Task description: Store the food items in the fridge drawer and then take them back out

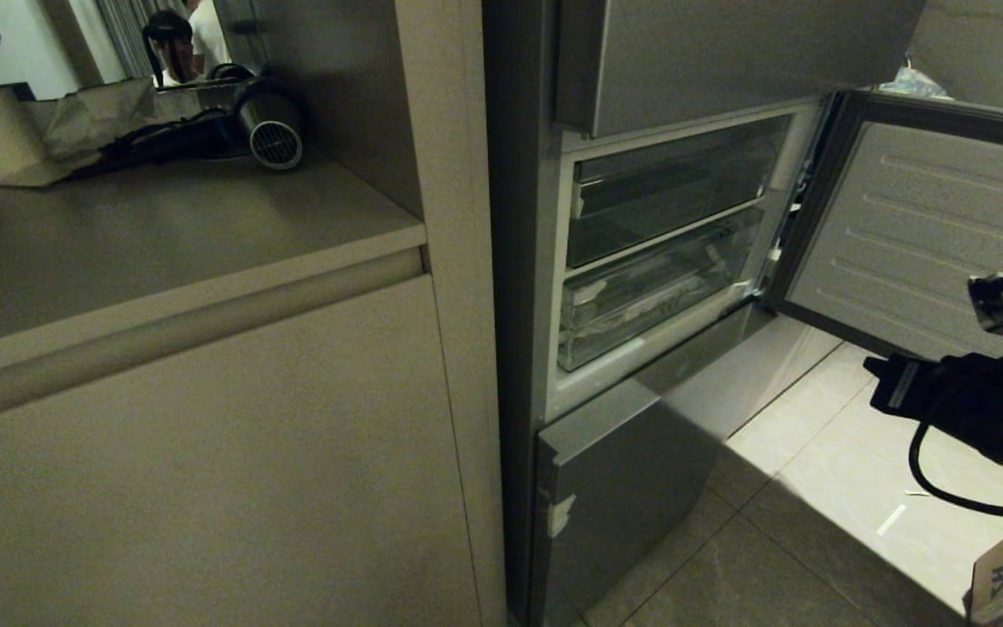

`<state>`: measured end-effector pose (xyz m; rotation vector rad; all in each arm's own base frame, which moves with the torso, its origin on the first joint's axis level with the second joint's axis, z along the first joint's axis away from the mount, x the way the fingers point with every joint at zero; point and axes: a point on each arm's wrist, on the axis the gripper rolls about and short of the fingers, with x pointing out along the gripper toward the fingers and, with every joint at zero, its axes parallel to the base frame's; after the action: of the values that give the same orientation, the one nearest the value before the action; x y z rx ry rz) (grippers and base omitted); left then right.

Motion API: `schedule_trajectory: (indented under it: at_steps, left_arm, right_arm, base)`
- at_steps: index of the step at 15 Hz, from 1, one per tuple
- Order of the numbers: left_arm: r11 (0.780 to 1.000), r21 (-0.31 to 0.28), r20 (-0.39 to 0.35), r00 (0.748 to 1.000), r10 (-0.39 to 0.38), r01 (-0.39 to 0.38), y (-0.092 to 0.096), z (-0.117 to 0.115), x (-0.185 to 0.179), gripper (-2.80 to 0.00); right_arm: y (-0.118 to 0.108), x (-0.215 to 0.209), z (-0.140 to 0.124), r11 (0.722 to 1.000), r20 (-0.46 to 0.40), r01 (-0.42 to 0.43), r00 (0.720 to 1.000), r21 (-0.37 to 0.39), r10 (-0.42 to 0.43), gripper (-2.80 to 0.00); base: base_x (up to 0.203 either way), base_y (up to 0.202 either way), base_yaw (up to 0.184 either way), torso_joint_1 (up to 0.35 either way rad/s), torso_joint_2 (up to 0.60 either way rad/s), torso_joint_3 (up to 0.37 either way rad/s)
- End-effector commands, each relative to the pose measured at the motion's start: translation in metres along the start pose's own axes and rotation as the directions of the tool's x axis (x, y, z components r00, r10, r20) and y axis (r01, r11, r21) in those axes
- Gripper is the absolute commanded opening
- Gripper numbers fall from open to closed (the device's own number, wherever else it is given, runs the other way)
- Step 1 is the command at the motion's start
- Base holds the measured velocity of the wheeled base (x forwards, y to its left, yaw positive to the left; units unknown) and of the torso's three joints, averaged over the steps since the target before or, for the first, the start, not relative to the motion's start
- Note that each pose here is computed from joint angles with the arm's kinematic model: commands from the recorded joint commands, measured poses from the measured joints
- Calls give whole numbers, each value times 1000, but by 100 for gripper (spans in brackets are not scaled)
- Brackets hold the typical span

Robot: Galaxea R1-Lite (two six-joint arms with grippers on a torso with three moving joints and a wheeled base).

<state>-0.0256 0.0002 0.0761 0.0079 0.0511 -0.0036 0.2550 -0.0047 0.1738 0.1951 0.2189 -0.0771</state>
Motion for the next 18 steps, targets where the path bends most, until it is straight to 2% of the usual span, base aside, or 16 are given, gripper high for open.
schedule_trajectory:
  at_steps: [1, 6, 11, 13, 16, 18]
  left_arm:
    - [1000, 0, -3, 1000, 0, 0, 0, 0, 0, -280]
    - [1000, 0, -3, 1000, 0, 0, 0, 0, 0, -280]
    - [1000, 0, -3, 1000, 0, 0, 0, 0, 0, -280]
    - [1000, 0, -3, 1000, 0, 0, 0, 0, 0, -280]
    - [1000, 0, -3, 1000, 0, 0, 0, 0, 0, -280]
    - [1000, 0, -3, 1000, 0, 0, 0, 0, 0, -280]
  right_arm:
    - [-2, 35, -11, 1000, -52, 12, 999, -29, -13, -280]
    - [1, 80, -15, 999, -8, -4, 1000, -53, 4, -280]
    - [-3, 123, -38, 978, 124, 7, 992, -208, 19, -280]
    - [-5, 138, -43, 970, 182, 18, 983, -242, 27, -280]
    - [-4, 149, -38, 971, 244, 14, 969, -240, 46, -280]
    - [-2, 164, -34, 970, 320, 1, 944, -244, 80, -280]
  base:
    - [0, 0, 0, 0, 0, 0]
    - [0, 0, 0, 0, 0, 0]
    - [0, 0, 0, 0, 0, 0]
    - [0, 0, 0, 0, 0, 0]
    - [0, 0, 0, 0, 0, 0]
    - [0, 0, 0, 0, 0, 0]
